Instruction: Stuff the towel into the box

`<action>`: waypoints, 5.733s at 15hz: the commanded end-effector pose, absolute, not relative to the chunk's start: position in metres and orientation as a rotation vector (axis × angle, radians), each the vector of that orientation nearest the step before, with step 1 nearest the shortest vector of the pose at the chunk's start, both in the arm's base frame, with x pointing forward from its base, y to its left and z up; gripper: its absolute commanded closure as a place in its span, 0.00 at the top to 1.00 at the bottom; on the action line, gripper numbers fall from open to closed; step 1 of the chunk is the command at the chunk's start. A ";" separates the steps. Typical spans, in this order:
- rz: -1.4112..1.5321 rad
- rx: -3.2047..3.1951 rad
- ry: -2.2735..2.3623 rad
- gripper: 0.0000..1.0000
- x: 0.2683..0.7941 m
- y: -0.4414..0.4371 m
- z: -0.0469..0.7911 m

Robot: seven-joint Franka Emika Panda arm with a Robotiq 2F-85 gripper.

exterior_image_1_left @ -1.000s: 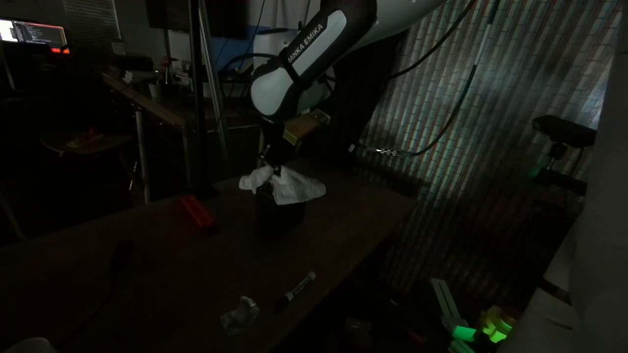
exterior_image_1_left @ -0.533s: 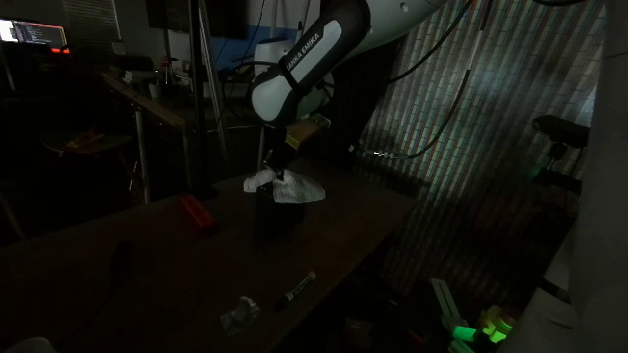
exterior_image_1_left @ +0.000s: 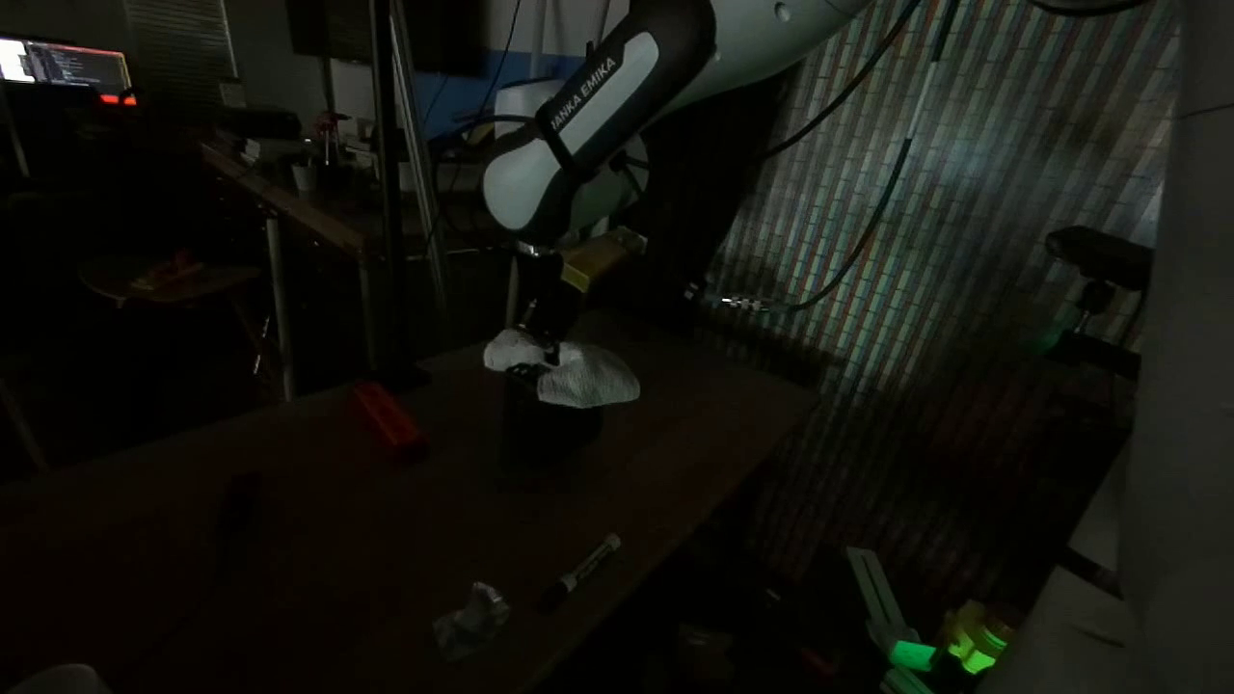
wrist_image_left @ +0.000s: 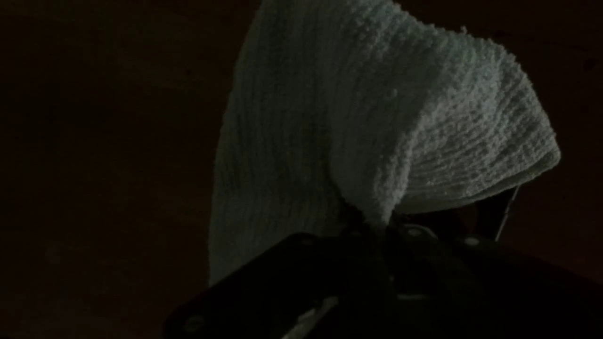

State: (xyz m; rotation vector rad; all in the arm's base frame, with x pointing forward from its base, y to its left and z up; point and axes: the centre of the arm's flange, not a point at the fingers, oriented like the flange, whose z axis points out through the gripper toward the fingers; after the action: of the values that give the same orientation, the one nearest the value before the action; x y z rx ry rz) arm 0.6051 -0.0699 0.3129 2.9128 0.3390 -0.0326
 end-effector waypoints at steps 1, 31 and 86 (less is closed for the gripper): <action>-0.135 2.956 0.368 0.02 0.599 -0.071 0.305; -0.184 3.204 0.048 0.50 0.611 -0.057 0.302; -0.252 2.947 -0.481 0.00 0.603 -0.045 0.241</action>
State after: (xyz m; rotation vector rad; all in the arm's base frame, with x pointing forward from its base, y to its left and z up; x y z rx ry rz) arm 0.5966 -0.0471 0.2445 2.9129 -0.4811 -0.2631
